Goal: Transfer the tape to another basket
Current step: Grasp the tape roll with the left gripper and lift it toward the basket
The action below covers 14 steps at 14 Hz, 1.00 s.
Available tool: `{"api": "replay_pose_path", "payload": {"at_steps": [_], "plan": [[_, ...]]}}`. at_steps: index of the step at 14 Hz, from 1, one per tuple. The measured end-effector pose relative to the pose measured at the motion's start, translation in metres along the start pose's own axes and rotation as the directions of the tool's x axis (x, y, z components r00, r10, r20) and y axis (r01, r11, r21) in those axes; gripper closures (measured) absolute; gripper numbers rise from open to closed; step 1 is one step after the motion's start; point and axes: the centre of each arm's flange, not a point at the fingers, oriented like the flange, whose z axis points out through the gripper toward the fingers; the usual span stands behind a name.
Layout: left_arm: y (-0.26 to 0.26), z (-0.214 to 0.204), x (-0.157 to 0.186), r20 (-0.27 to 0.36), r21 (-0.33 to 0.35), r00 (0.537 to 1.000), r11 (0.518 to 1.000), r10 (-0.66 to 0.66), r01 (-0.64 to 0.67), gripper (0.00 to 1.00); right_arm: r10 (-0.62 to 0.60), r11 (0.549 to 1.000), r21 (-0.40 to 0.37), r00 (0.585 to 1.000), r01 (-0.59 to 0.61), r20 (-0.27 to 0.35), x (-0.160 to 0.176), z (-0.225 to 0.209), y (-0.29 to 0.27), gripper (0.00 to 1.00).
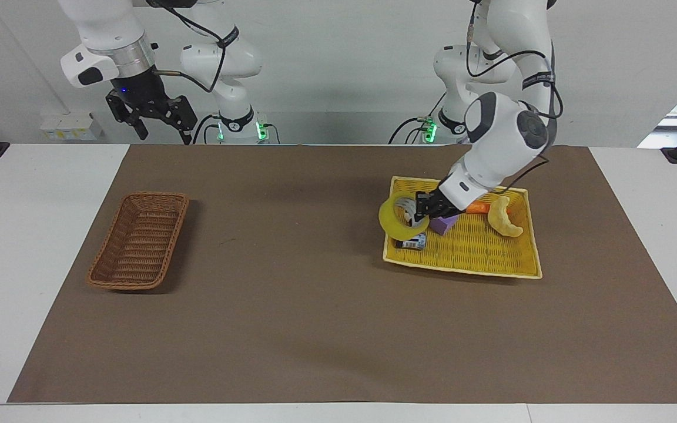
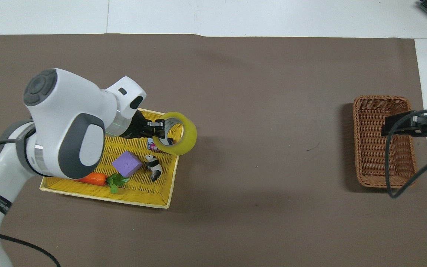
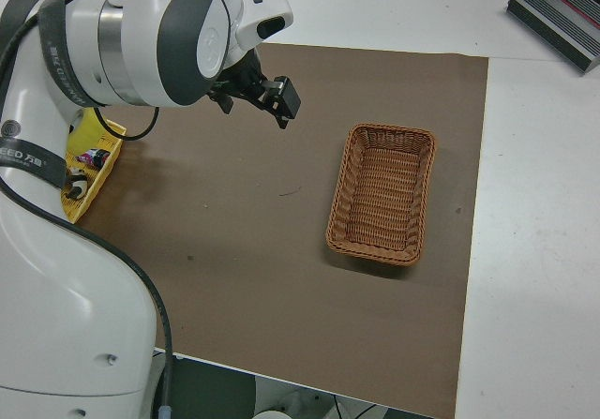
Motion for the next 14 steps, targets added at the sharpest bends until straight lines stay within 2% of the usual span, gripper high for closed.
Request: {"api": "replay_pose_path", "payload": {"at_steps": [6,10,14], "plan": [[0.1,-0.008,-0.035,-0.032,-0.057,0.998,0.997,-0.062,0.06,0.78,0.0,1.0,0.0,1.0,0.0,0.0,0.0,0.0,0.0,0.0],[0.124,-0.016,-0.041,-0.029,-0.207,0.993,0.972,-0.118,0.11,0.78,0.0,1.0,0.0,1.0,0.0,0.0,0.0,0.0,0.0,0.0],[0.147,-0.015,-0.051,-0.026,-0.304,0.99,0.944,-0.141,0.126,0.78,0.0,1.0,0.0,1.0,0.0,0.0,0.0,0.0,0.0,0.0]]}}
